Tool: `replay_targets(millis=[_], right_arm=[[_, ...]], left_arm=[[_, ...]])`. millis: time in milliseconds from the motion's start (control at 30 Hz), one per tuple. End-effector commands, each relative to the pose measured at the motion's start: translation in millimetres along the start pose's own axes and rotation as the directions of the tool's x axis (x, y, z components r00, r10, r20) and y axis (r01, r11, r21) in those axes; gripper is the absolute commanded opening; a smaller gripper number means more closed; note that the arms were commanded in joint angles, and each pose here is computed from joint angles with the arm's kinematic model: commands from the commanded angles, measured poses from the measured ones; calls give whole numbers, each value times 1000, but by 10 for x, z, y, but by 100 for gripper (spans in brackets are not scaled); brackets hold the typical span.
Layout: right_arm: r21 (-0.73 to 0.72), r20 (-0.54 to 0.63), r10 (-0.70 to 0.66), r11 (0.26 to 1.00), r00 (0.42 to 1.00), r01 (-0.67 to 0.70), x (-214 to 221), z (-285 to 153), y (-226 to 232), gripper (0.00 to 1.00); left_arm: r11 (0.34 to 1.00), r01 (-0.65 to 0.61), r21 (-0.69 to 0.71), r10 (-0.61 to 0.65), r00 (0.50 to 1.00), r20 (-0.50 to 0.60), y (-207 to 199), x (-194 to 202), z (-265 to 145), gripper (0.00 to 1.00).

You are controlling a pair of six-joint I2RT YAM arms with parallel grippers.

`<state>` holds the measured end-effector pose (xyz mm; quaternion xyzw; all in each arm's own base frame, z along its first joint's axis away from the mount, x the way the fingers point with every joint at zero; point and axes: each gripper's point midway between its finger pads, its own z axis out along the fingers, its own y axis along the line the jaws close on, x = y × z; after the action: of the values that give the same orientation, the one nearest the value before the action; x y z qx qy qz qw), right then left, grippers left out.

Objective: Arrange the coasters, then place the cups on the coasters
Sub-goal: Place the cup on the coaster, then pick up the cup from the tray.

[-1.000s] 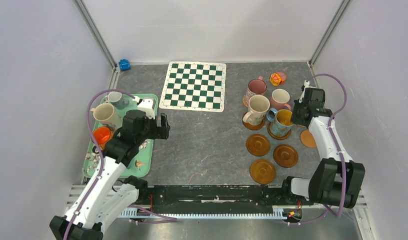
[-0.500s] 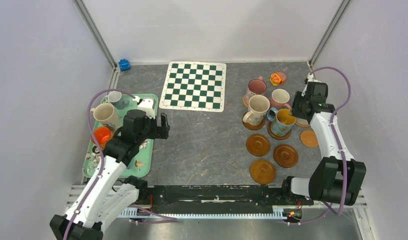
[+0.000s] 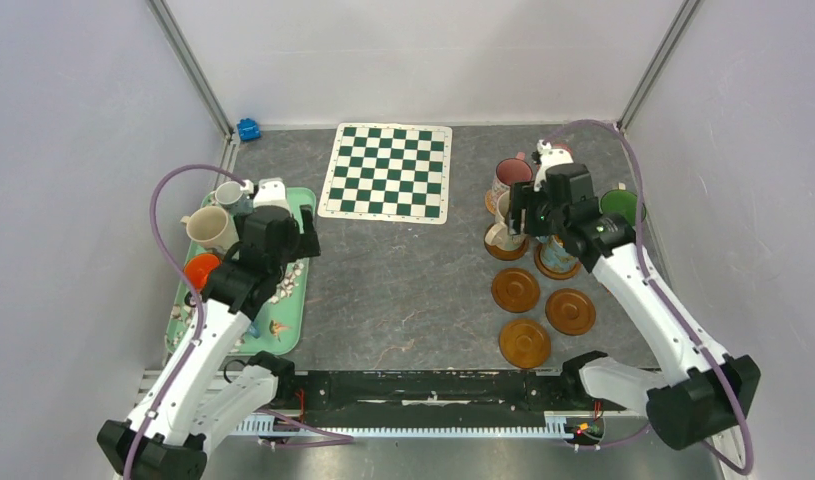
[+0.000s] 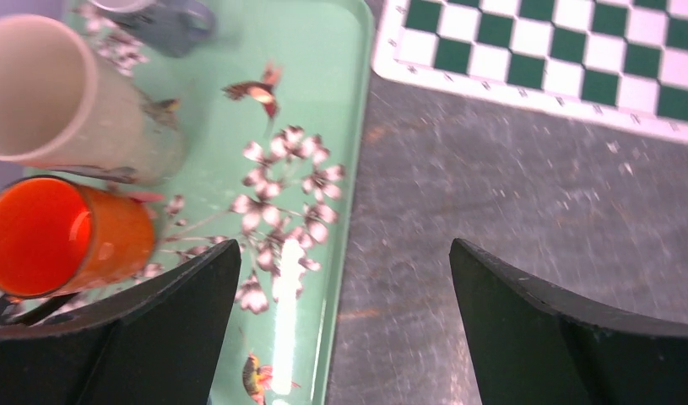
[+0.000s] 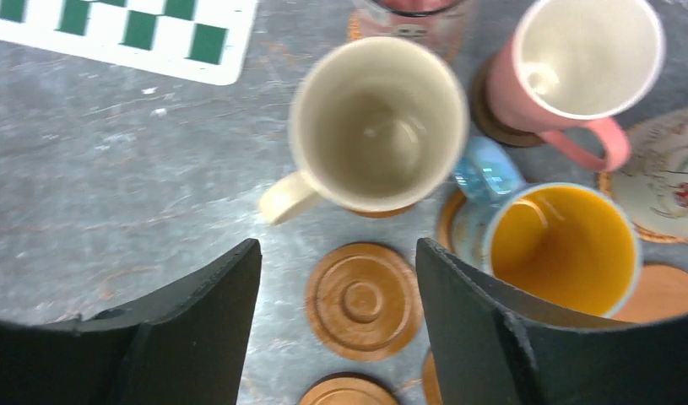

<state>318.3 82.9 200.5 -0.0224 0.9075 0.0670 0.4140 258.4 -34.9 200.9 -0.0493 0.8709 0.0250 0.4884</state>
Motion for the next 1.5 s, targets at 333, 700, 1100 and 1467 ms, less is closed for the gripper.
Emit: replay_targets(millis=[333, 700, 1100, 1467], right_arm=[[-244, 155, -45, 966, 987, 83, -49, -646, 1012, 88], [-279, 218, 3, 958, 976, 59, -254, -885, 1042, 87], [-280, 215, -25, 956, 976, 87, -263, -807, 1089, 87], [-260, 183, -44, 961, 982, 91, -164, -716, 1057, 88]], left_arm=[[777, 496, -388, -420, 867, 268, 598, -1034, 767, 74], [779, 416, -469, -358, 910, 210, 979, -1292, 1755, 82], [899, 146, -412, -224, 964, -146, 1375, -928, 2371, 77], [912, 178, -369, -271, 937, -220, 1543, -640, 2603, 67]])
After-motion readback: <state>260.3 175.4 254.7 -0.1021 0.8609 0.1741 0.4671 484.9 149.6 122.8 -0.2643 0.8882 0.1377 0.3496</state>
